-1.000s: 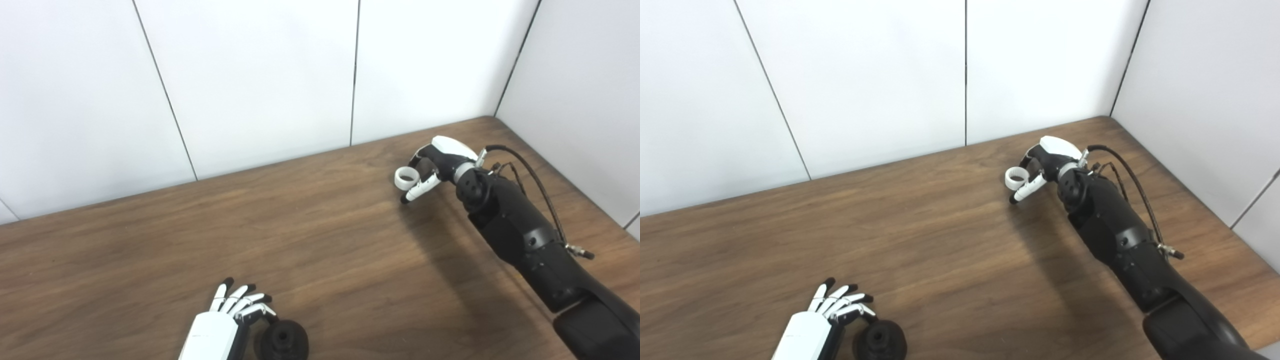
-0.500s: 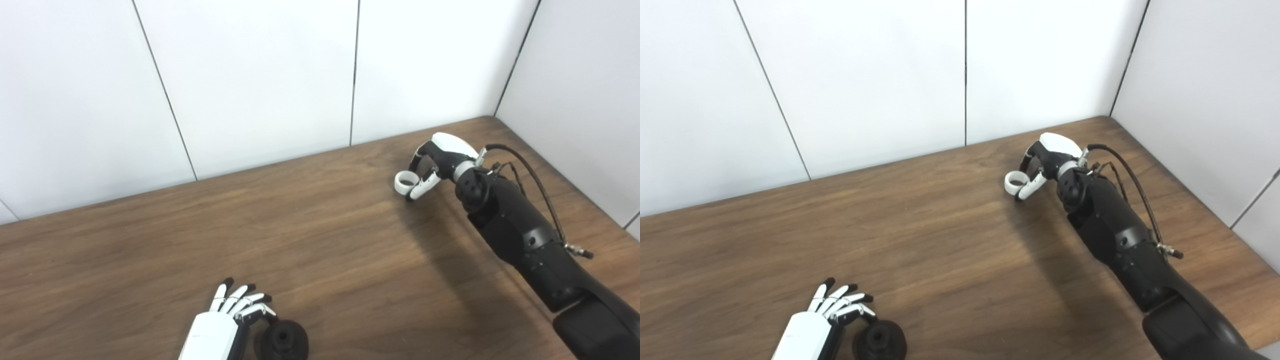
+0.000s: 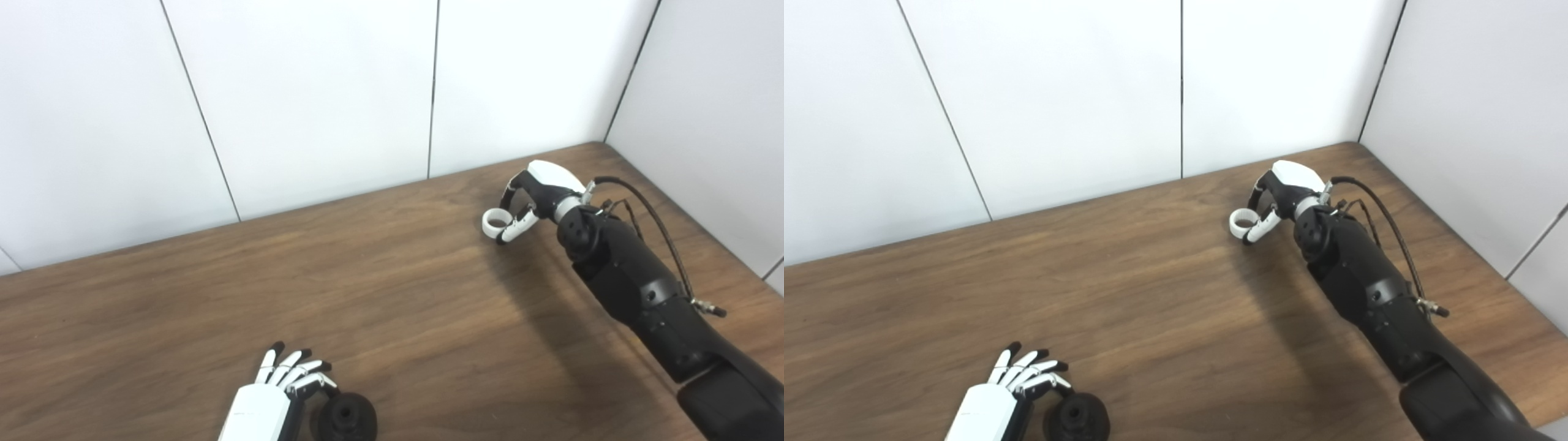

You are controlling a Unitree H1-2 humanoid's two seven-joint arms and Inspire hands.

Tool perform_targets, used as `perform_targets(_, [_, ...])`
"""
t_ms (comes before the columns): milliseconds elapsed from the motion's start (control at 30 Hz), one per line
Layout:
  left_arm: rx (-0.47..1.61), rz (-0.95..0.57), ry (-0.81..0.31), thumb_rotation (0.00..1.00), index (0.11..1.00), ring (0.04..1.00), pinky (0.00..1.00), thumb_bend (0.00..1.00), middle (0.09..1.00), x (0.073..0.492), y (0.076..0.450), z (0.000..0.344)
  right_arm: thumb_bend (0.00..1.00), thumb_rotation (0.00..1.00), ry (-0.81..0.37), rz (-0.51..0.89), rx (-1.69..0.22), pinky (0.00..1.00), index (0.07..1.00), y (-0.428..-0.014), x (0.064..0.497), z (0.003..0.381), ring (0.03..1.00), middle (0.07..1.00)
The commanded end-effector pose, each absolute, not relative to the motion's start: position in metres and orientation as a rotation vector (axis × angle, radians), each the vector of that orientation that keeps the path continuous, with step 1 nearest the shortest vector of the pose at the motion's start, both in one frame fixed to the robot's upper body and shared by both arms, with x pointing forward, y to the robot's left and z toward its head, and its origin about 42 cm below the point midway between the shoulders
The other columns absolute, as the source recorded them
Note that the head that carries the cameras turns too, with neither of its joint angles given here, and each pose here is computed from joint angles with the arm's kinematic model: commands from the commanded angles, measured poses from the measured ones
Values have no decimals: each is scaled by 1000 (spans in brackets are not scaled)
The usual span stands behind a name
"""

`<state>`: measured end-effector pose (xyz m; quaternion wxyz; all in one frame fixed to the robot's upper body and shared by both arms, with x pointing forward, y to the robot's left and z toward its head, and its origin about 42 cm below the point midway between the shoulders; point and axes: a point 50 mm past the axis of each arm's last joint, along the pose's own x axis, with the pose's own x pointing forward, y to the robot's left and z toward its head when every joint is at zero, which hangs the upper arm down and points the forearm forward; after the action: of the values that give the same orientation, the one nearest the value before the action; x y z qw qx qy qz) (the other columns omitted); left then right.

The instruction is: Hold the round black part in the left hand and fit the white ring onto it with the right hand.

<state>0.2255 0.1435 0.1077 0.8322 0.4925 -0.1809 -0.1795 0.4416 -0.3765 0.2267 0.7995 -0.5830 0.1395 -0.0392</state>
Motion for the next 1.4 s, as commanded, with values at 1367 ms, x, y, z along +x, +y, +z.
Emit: perform_targets(1367, [1096, -427, -297, 58, 484, 888, 1000, 525, 779, 207, 143, 91, 523, 134, 63, -29, -1262, 860, 486, -356, 411, 286, 935, 818])
